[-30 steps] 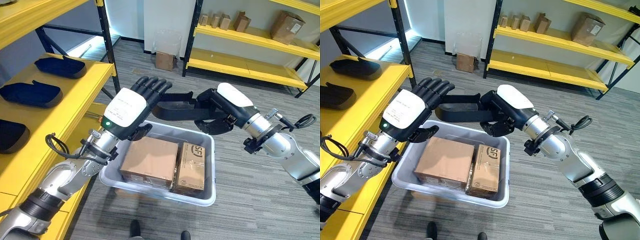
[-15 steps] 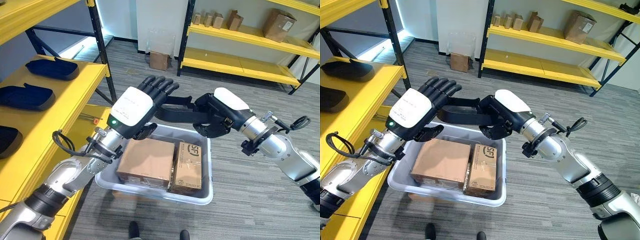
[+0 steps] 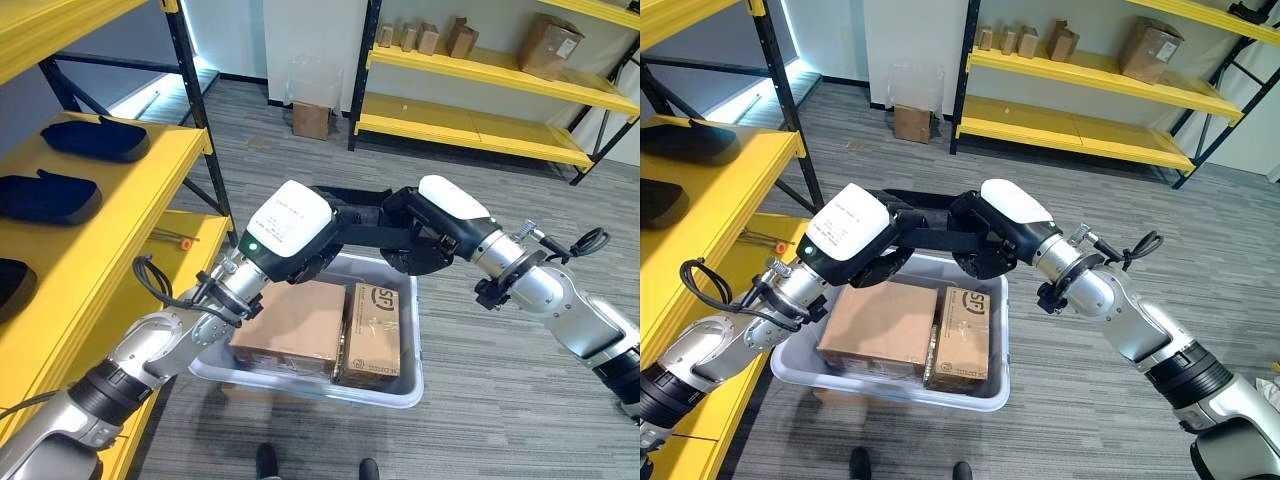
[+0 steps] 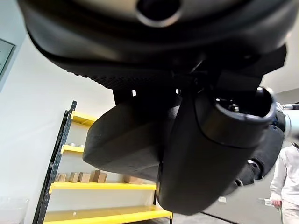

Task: Move parts from the plastic box to the shelf.

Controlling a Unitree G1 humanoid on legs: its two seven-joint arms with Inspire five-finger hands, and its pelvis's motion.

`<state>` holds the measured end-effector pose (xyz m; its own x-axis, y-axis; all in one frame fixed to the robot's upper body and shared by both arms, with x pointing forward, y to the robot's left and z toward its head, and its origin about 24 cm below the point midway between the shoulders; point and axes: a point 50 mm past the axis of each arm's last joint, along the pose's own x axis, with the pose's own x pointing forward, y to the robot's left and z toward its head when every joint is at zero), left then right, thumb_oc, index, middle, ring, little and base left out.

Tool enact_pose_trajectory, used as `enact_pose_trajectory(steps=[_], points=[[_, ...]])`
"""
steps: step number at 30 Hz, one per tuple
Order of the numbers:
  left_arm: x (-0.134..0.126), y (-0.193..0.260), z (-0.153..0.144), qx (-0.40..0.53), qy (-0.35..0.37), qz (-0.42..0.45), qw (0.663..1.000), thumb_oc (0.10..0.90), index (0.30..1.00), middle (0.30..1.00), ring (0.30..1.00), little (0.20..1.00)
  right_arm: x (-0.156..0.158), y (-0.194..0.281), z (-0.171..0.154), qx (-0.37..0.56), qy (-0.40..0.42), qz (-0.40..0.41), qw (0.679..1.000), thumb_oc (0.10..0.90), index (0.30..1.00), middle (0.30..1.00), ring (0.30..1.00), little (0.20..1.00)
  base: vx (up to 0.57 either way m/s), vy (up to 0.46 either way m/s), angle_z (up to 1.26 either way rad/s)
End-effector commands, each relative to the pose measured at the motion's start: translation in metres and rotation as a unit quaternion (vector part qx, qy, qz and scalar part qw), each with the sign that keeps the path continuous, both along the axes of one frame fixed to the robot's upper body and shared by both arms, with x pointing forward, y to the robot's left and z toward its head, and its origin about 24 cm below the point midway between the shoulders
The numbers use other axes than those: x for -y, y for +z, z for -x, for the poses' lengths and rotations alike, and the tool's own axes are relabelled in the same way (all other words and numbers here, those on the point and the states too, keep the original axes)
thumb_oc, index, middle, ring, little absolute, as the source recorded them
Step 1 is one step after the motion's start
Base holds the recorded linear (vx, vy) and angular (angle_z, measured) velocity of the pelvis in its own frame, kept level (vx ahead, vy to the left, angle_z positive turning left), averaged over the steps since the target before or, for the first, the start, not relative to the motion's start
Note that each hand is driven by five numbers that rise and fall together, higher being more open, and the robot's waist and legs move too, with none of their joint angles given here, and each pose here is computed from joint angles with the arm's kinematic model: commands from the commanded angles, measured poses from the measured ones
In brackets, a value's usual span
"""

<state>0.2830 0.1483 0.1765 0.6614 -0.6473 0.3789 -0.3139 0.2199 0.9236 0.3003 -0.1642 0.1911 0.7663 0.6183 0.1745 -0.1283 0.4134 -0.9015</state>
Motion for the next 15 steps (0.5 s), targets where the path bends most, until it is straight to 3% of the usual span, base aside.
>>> enact_pose_trajectory(steps=[1,14,15], points=[[0.028,0.022,0.0,0.048,-0.074,0.017,0.996,0.4,0.3,0.3,0.3,0.3,-0.027,0.081,0.003,0.151,0.077,-0.102,0.98,0.4,0.3,0.3,0.3,0.3,0.0,0.0,0.0],[0.018,0.015,-0.001,0.033,-0.053,0.02,0.998,0.4,0.3,0.3,0.3,0.3,-0.024,0.078,0.004,0.151,0.07,-0.107,0.98,0.4,0.3,0.3,0.3,0.3,0.0,0.0,0.0],[0.018,0.015,-0.001,0.033,-0.053,0.02,0.998,0.4,0.3,0.3,0.3,0.3,-0.024,0.078,0.004,0.151,0.07,-0.107,0.98,0.48,0.413,0.413,0.413,0.413,0.0,0.0,0.0]])
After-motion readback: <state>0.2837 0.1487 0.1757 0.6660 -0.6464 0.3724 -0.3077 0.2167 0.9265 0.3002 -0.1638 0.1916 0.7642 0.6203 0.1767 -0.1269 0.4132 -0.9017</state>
